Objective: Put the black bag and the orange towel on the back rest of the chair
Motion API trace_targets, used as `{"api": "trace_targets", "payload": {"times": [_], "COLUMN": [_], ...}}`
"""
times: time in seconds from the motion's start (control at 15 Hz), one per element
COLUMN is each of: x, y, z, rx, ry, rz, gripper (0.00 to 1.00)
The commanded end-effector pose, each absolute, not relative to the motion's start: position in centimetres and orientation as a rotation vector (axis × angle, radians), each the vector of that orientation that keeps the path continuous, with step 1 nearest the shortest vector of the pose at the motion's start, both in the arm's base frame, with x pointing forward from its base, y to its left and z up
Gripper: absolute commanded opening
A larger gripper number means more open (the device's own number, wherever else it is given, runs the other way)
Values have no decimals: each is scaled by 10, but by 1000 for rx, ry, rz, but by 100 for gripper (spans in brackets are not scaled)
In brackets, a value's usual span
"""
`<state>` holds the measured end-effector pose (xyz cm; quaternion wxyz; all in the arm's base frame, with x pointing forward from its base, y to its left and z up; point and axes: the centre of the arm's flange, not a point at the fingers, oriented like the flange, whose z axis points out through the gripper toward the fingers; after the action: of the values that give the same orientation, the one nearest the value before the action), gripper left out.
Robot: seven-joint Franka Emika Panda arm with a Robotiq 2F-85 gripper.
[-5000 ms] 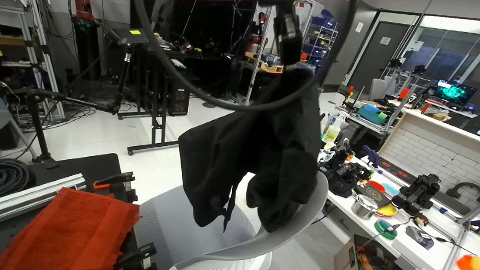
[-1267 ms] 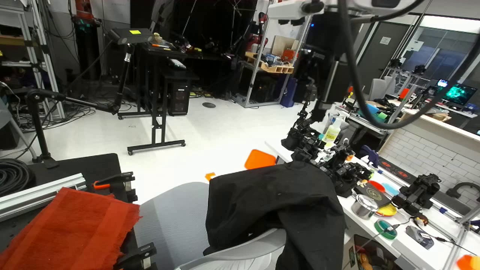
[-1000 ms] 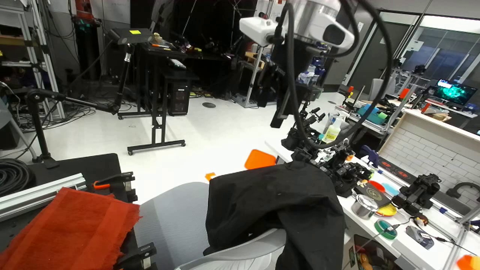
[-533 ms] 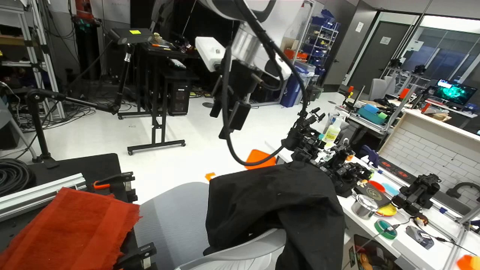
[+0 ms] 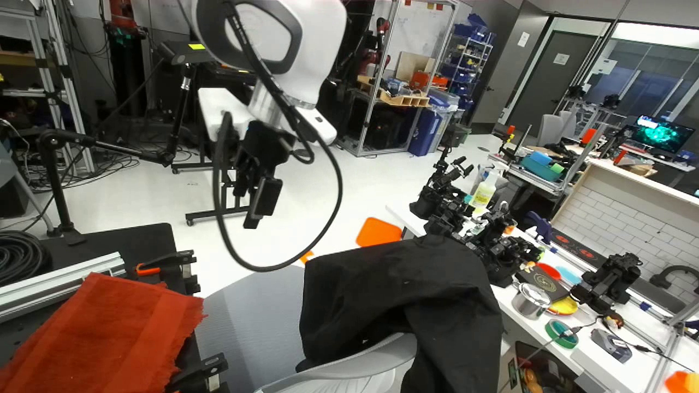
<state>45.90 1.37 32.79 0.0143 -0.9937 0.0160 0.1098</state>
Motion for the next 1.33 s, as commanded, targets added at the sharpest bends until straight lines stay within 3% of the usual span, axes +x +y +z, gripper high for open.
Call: {"api": "trace_targets", "payload": {"times": [0.0,0.33,1.27], "x": [377,330,364], "y": [36,36,11], "z": [305,265,231], "rx": [-3166,-3214,-3149], "ry": [-60,-178,-51], "rz": [264,171,259], "gripper": [100,100,100]}}
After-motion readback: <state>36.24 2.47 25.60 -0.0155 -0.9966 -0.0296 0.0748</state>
